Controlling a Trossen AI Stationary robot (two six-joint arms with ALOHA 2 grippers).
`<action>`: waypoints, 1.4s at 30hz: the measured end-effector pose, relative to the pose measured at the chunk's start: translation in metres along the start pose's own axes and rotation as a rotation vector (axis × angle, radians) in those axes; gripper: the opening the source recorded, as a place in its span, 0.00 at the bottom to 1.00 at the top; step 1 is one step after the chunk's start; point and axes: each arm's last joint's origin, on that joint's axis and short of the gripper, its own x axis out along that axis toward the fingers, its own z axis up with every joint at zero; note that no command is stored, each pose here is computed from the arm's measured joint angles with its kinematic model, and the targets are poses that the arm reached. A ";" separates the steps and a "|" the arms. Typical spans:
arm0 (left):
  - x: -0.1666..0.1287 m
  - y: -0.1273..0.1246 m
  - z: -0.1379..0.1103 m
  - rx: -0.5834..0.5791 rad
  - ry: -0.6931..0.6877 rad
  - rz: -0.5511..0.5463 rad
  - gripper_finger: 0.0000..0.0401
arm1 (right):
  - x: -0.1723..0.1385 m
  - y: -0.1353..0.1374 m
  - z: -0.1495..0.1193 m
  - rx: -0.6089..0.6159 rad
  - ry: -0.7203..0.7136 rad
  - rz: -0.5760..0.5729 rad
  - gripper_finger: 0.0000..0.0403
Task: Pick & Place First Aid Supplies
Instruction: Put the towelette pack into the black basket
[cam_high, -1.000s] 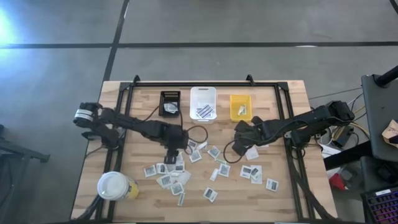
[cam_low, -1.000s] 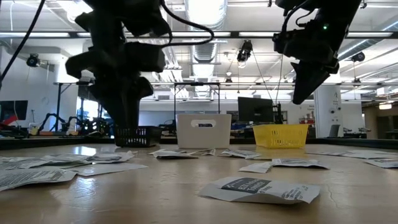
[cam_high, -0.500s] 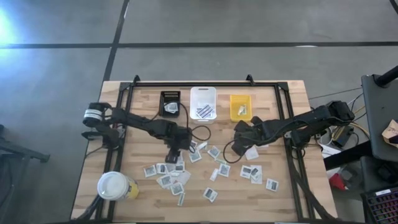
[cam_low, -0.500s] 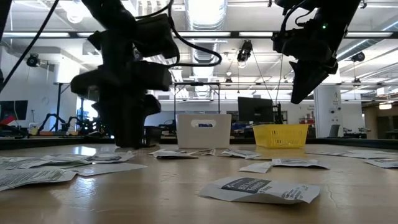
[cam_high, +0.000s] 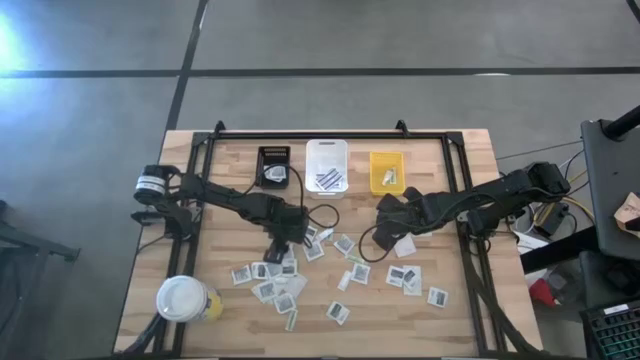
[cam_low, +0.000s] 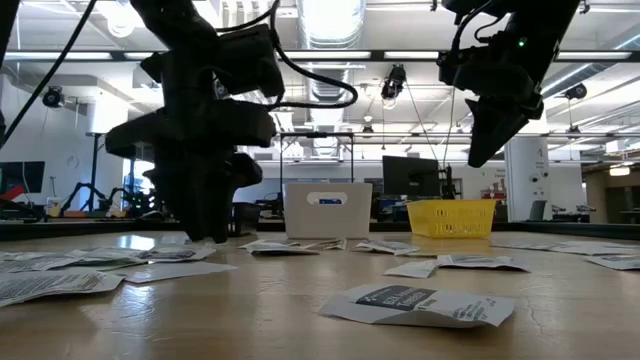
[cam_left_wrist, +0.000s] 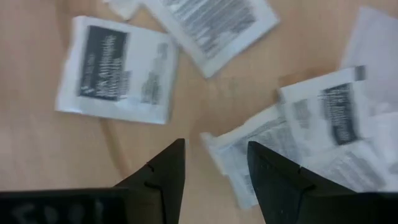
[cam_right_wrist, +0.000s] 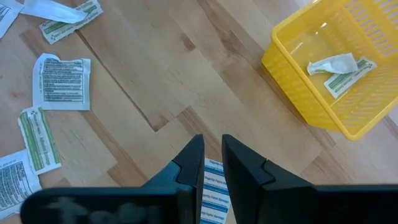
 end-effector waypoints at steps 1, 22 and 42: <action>0.001 0.000 -0.001 -0.001 0.006 0.001 0.41 | 0.000 0.000 0.000 0.000 -0.001 0.000 0.13; -0.005 -0.006 0.001 0.017 -0.016 -0.136 0.41 | 0.001 0.000 0.000 0.003 -0.003 0.004 0.13; 0.028 -0.003 -0.011 0.163 0.147 -0.083 0.32 | 0.002 0.001 0.000 0.004 -0.007 0.008 0.13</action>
